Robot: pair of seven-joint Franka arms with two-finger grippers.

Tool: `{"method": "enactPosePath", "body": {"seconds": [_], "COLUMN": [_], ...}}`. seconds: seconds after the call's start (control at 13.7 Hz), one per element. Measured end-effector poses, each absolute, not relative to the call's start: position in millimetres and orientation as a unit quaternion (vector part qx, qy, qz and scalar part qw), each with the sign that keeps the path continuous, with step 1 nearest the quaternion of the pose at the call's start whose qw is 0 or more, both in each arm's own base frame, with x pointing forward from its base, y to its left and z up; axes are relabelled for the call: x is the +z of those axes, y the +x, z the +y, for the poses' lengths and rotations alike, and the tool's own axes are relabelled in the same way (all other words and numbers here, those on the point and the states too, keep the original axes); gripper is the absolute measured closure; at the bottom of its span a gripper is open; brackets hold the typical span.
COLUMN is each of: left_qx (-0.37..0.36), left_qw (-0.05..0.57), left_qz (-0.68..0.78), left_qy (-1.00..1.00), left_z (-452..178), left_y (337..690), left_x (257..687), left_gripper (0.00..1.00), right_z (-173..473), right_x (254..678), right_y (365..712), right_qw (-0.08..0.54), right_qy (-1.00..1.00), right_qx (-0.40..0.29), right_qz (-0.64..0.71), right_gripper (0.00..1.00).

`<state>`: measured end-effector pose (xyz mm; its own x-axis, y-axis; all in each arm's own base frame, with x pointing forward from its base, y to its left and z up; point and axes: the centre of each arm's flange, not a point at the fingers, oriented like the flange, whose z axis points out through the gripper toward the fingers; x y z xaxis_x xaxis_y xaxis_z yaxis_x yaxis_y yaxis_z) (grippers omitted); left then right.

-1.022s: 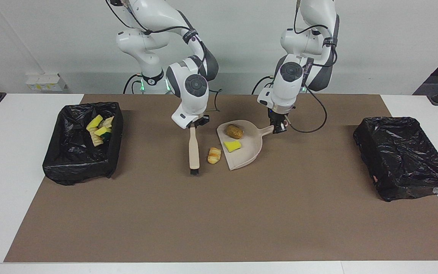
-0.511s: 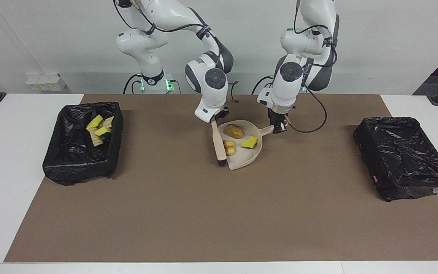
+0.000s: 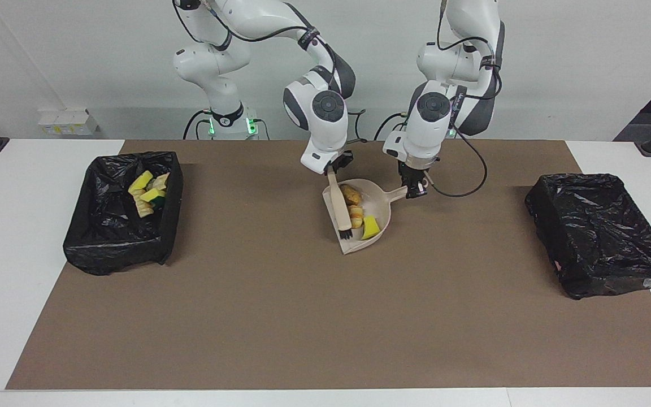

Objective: Sweep and dump trash in bin
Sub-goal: 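Carry the loaded dustpan with the left gripper to the nearby black bin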

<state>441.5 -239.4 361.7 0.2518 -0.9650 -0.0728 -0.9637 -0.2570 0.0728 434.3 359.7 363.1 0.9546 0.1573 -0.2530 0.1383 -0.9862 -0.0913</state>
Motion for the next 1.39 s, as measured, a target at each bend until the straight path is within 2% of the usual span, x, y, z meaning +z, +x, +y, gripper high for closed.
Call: {"method": "enactPosePath", "body": {"seconds": [0.15, 0.29, 0.58, 1.1, 1.39], "left_qx": [-0.050, -0.043, -0.025, -0.002, -0.001], "left_qw": [0.007, 0.008, 0.012, 0.027, 0.042], "left_qz": [-0.597, -0.585, -0.540, -0.460, -0.481], "left_qy": [0.800, 0.810, 0.841, 0.887, 0.875], "left_z": [-235.7, -229.0, -188.2, -101.3, -12.4], "left_y": [443.8, 449.7, 475.7, 523.8, 536.1], "left_x": [362.2, 365.8, 384.2, 474.2, 513.6], "left_gripper": [0.67, 0.67, 0.67, 0.67, 0.67], "right_z": [340.3, 326.2, 327.0, 339.8, 365.5], "right_x": [385.4, 405.2, 402.5, 401.5, 389.0], "right_y": [442.1, 435.9, 409.2, 408.7, 395.0], "right_qw": [0.037, 0.029, 0.018, 0.052, 0.051], "right_qy": [-0.990, -0.989, -0.988, -0.990, -0.991], "right_qx": [0.126, 0.136, 0.141, 0.120, 0.117], "right_qz": [-0.060, -0.055, -0.066, -0.055, -0.050], "right_gripper": [0.73, 0.73, 0.73, 0.73, 0.73]}}
